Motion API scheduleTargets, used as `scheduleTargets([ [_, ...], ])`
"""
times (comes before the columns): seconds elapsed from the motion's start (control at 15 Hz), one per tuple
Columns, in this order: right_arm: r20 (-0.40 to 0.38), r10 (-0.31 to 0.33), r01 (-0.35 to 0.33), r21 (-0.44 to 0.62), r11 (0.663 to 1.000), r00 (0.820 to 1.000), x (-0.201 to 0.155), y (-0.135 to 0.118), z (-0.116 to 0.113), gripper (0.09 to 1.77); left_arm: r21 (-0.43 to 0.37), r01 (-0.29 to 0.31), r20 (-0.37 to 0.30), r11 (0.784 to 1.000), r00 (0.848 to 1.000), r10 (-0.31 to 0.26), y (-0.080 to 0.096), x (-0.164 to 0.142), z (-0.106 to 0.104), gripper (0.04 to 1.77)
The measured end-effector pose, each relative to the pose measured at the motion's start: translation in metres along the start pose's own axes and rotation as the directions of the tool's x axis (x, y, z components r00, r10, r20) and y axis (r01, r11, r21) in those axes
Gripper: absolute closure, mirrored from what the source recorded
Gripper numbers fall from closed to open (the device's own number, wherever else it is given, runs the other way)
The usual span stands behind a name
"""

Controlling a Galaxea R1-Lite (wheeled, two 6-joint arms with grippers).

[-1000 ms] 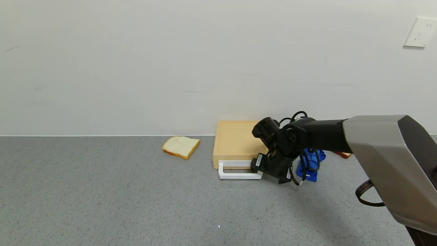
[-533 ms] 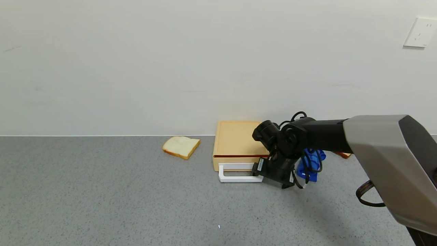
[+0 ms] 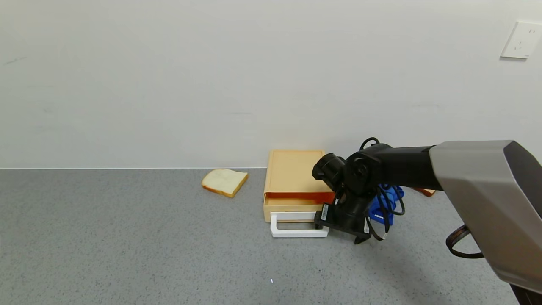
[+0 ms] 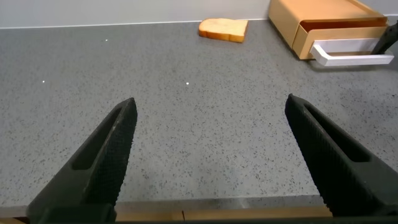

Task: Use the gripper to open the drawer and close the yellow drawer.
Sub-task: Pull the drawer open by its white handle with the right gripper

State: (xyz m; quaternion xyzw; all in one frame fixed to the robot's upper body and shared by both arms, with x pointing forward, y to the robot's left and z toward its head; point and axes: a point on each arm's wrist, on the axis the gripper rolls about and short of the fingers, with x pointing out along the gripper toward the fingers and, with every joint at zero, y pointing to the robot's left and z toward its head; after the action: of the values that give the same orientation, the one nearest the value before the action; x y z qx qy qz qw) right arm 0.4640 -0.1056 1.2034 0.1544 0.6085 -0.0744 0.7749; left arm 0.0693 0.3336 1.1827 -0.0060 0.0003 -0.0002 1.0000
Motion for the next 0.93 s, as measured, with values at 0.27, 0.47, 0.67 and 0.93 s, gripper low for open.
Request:
scheduleTargets([
  [0.27, -0.018, -0.012, 0.012, -0.017, 1.000, 1.000, -0.002, -0.001, -0.010, 0.15, 0.000, 0.000, 0.000, 1.000, 1.000, 0.000, 0.000, 0.000, 0.000, 0.09],
  [0.47, -0.030, -0.031, 0.030, -0.029, 0.999, 0.999, -0.002, -0.003, -0.019, 0.15, 0.000, 0.000, 0.000, 1.000, 1.000, 0.000, 0.000, 0.000, 0.000, 0.09],
  [0.67, -0.075, -0.023, 0.021, -0.040, 0.999, 0.997, -0.005, -0.004, -0.029, 0.15, 0.000, 0.000, 0.000, 1.000, 1.000, 0.000, 0.000, 0.000, 0.000, 0.09],
  [0.93, -0.093, -0.032, 0.027, -0.054, 0.998, 0.995, -0.010, -0.007, -0.037, 0.15, 0.000, 0.000, 0.000, 1.000, 1.000, 0.000, 0.000, 0.000, 0.000, 0.09],
])
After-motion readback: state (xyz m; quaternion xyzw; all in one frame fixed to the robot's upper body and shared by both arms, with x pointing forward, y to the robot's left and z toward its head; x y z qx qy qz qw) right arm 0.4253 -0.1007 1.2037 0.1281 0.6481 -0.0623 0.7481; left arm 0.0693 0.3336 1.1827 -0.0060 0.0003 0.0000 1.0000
